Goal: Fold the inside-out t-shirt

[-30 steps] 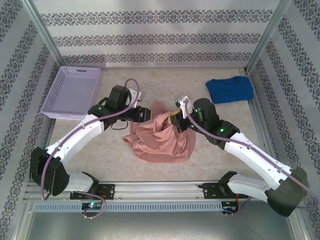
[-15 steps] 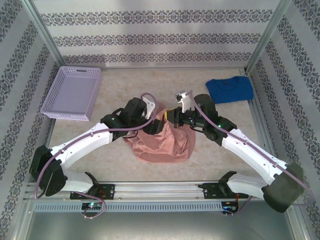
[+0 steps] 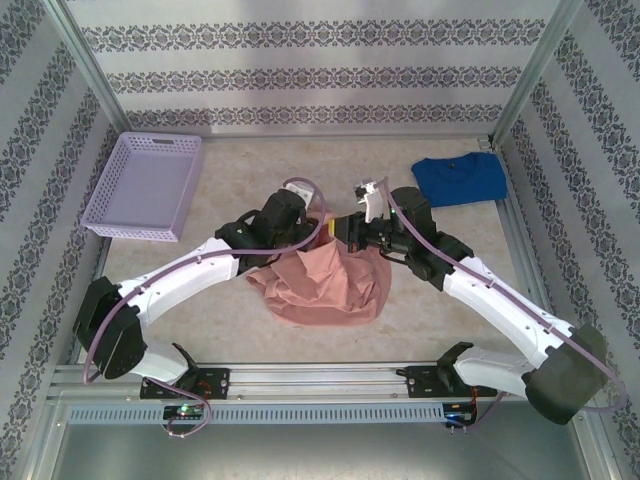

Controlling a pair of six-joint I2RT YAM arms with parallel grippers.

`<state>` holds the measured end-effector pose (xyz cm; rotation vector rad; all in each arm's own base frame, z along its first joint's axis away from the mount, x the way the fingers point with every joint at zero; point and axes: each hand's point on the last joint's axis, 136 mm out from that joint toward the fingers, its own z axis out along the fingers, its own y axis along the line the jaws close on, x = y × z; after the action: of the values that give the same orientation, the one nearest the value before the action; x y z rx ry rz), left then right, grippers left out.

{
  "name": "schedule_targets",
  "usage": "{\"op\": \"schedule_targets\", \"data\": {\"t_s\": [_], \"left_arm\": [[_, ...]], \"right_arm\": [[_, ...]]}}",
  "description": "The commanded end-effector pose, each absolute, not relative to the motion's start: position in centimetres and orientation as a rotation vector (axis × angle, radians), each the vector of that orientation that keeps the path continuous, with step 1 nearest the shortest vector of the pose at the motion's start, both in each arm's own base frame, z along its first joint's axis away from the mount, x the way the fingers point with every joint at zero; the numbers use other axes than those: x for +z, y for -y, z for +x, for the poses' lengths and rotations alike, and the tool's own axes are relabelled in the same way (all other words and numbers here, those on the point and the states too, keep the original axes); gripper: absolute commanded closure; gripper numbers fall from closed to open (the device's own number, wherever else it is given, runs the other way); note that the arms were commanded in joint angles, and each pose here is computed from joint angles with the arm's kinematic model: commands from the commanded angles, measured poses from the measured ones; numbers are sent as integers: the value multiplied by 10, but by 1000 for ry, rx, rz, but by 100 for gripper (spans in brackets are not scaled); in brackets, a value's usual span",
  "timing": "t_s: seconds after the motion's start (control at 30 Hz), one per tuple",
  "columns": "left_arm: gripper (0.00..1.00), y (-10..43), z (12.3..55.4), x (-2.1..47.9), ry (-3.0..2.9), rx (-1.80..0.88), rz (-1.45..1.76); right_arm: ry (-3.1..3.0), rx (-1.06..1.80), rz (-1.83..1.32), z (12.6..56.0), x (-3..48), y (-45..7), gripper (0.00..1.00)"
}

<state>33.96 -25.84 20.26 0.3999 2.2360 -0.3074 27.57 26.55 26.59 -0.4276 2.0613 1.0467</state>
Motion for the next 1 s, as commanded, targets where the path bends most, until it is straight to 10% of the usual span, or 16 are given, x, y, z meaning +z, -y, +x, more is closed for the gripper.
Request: {"op": "schedule_targets", "data": {"t_s": [0.0,0.2,0.63,0.97], "left_arm": [[82,238,338,218,-2224,-170,393],[100,224,319,229,-2247,-217,471],[100,290,179,316,-1790,-1577,943],[100,290,204,280,-1962,-1464,848]], "right_arm": [[-2043,950,-389,280,270,-253,100],[-2041,855,-438,278,265,-256,100],[-2156,766,-405,294,240,-242,100],[-2219,854,-569,274,217,-248,100]]}}
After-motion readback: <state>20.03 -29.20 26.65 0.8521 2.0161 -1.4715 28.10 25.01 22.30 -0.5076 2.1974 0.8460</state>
